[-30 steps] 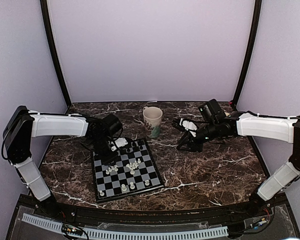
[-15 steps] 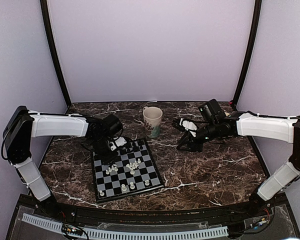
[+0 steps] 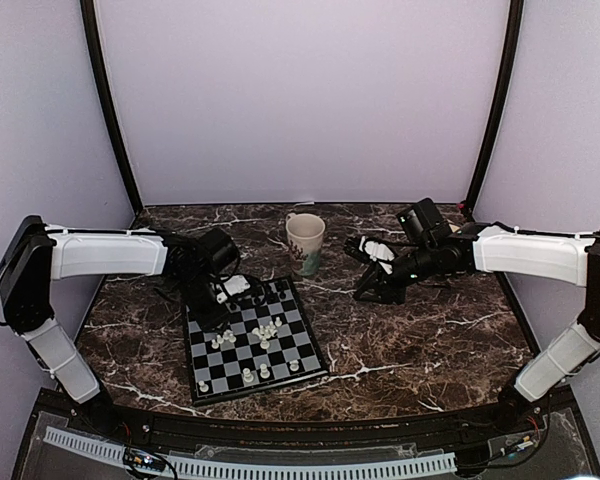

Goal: Set up the chess pieces on the board
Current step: Pick up the bishop from the chessboard.

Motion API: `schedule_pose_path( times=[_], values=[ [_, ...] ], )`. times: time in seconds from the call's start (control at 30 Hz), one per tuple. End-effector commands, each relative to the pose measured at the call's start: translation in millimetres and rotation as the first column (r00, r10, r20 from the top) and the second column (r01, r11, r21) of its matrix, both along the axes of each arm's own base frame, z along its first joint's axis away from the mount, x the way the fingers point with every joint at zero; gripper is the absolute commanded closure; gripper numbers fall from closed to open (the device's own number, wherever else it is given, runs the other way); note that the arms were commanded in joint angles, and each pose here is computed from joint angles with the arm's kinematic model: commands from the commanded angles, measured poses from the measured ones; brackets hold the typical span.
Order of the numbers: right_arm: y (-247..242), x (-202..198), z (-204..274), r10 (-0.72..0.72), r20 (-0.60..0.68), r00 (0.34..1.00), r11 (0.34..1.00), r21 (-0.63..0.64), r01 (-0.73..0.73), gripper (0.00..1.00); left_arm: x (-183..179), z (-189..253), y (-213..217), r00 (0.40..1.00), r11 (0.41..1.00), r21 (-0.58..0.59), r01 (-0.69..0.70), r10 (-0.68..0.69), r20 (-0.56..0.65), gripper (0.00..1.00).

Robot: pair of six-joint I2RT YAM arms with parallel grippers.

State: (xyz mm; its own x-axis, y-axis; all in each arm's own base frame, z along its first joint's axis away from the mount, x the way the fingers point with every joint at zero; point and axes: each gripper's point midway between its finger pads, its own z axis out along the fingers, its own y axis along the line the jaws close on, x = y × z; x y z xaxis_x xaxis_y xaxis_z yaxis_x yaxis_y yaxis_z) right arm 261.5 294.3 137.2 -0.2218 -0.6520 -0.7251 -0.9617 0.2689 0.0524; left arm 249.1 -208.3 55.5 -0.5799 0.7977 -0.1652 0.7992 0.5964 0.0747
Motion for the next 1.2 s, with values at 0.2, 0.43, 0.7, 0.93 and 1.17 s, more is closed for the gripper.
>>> schedule_pose_path(
  times=[0.2,0.43,0.7,0.93,1.17],
  values=[
    [-0.2,-0.1,-3.3,0.004,-0.006,1.000,1.000,0.003,-0.004,0.69,-5.4,-12.5,0.9,0.999,0.999,0.026,0.029,-0.028,-0.046,0.64],
    [-0.2,-0.1,-5.3,0.006,-0.009,1.000,1.000,0.001,-0.006,0.69,-8.1,-17.1,0.0,0.997,0.999,0.026,0.039,-0.037,-0.064,0.61],
    [0.1,-0.7,-5.6,0.007,-0.012,1.000,1.000,0.000,-0.007,0.70,-13.7,-20.7,1.0,0.995,0.999,0.024,0.045,-0.043,-0.087,0.63],
    [0.0,0.1,-5.6,0.005,-0.011,1.000,1.000,0.001,-0.005,0.70,-20.9,-27.5,5.5,0.992,0.999,0.044,0.029,-0.023,-0.124,0.67],
    [0.3,-0.1,-4.4,0.005,-0.013,1.000,1.000,0.003,-0.005,0.70,-21.1,-25.9,6.8,0.993,0.998,0.057,0.028,-0.021,-0.120,0.69]
  ],
)
